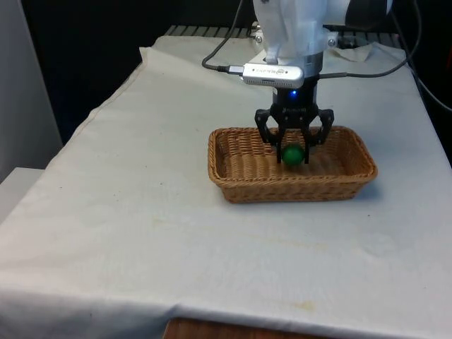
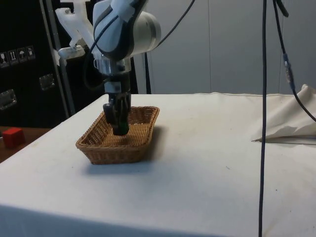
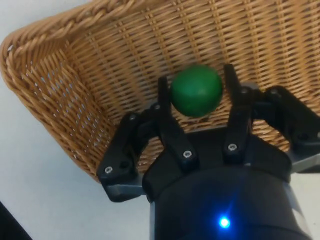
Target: Pick up the ball and place it into the basket.
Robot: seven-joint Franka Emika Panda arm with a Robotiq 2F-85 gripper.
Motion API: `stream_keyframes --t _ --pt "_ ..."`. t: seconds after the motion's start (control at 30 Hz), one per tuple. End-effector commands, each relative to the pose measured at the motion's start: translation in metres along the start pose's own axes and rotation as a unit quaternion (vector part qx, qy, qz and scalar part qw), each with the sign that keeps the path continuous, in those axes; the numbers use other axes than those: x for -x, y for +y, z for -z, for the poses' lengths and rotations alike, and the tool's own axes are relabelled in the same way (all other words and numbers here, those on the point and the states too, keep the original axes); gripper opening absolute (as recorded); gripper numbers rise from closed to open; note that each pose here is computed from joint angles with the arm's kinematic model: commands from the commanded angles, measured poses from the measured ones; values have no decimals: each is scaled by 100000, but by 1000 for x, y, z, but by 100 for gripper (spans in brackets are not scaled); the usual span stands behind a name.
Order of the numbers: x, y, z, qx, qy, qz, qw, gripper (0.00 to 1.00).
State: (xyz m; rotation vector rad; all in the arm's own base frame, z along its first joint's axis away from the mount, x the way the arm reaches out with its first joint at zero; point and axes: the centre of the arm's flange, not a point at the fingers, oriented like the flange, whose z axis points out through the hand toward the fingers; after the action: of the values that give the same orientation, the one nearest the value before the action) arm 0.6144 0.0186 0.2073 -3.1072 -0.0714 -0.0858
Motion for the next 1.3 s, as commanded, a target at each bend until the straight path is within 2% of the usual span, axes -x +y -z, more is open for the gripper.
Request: stream_keyframes --t 0.0,0.03,0.07,0.2,0.23,0.27,0.3,0.53,0.73,0.77,0.8,0.97,1.07,1.1,1.13,1.27 --pt "-1 0 0 -118 57 -17 100000 14" --pt "-1 0 0 -118 57 -17 100000 22" --pt "-1 0 0 -94 117 -46 100000 40" --pt "0 0 0 -2 49 12 100000 74" --pt "-1 0 0 -64 12 -6 100000 74" --pt "-1 0 0 -64 12 -6 100000 84" --pt "-1 0 0 -64 12 -6 100000 99" --pt "-1 0 2 -25 1 24 100000 100" --pt "5 0 25 -232 153 151 99999 100" --pt "2 0 19 -565 209 276 99998 100" --pt "7 0 29 -306 170 255 99999 100" --pt "18 0 49 -529 410 759 99995 100" --pt "24 0 59 -625 551 1024 99991 100" --pt "22 -1 56 -1099 680 1121 99985 100" --pt "25 0 62 -615 570 1141 99990 100" --pt "37 -1 75 -543 663 1816 99980 100"
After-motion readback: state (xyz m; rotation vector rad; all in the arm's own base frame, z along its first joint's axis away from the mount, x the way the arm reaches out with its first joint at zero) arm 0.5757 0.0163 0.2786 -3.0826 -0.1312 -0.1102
